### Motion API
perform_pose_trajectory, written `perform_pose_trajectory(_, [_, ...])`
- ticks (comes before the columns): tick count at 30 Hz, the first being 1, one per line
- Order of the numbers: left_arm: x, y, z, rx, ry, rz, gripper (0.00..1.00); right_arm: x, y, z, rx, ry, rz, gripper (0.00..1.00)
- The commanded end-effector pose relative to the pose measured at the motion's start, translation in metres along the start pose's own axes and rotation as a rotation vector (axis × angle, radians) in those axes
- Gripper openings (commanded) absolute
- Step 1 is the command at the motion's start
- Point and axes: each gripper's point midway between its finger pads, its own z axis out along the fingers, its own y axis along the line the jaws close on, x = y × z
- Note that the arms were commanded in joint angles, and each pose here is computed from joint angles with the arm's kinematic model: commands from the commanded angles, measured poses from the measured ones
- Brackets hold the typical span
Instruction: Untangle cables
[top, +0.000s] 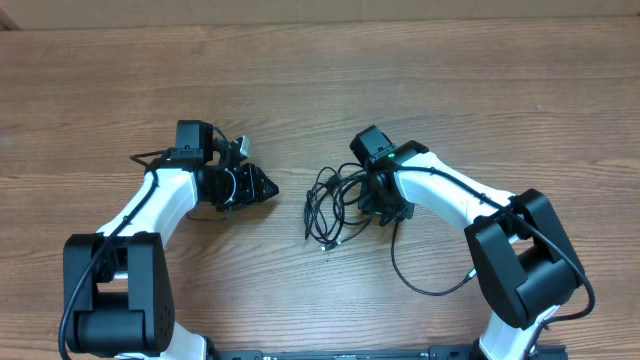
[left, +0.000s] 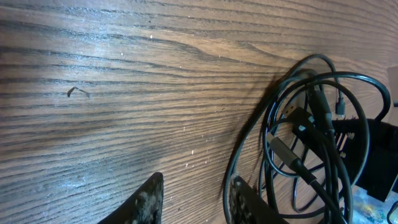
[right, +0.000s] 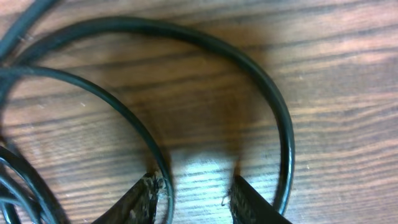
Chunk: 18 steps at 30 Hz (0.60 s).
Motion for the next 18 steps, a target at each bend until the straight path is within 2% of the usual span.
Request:
perform_pose_trajectory(1, [-0.003, -0.002, 0.001, 0.004, 0.001, 0.022, 0.36, -0.007, 0.013, -0.020, -0.053, 0.002, -0.004, 0.36])
perform_pose_trajectory(5, [-0.002, -0.002, 0.001, 0.006, 0.002, 0.022, 0.36, -0.017, 0.023, -0.053, -0.063, -0.001, -0.006, 0.36])
perform_pose_trajectory(8, [-0.002, -0.007, 0.001, 0.031, 0.005, 0.025, 0.36, -0.017, 0.048, -0.081, -0.177, 0.031, -0.120, 0.43])
perform_pose_trajectory(9, [-0.002, -0.008, 0.001, 0.039, 0.006, 0.026, 0.36, -0.016, 0.057, -0.088, -0.221, 0.040, -0.160, 0.54])
perform_pose_trajectory(10, [-0.002, -0.008, 0.001, 0.038, 0.006, 0.026, 0.37, -0.015, 0.064, -0.094, -0.260, 0.049, -0.188, 0.71])
perform_pose_trajectory(11, [-0.002, -0.008, 0.001, 0.038, 0.006, 0.026, 0.37, -0.014, 0.070, -0.097, -0.290, 0.054, -0.201, 0.82])
perform_pose_trajectory(12, [-0.002, -0.008, 0.001, 0.038, 0.006, 0.026, 0.37, -0.015, 0.072, -0.098, -0.300, 0.053, -0.202, 0.85])
perform_pose_trajectory(18, [-0.002, -0.008, 0.001, 0.038, 0.006, 0.026, 0.39, -0.013, 0.076, -0.093, -0.319, 0.059, -0.167, 0.86])
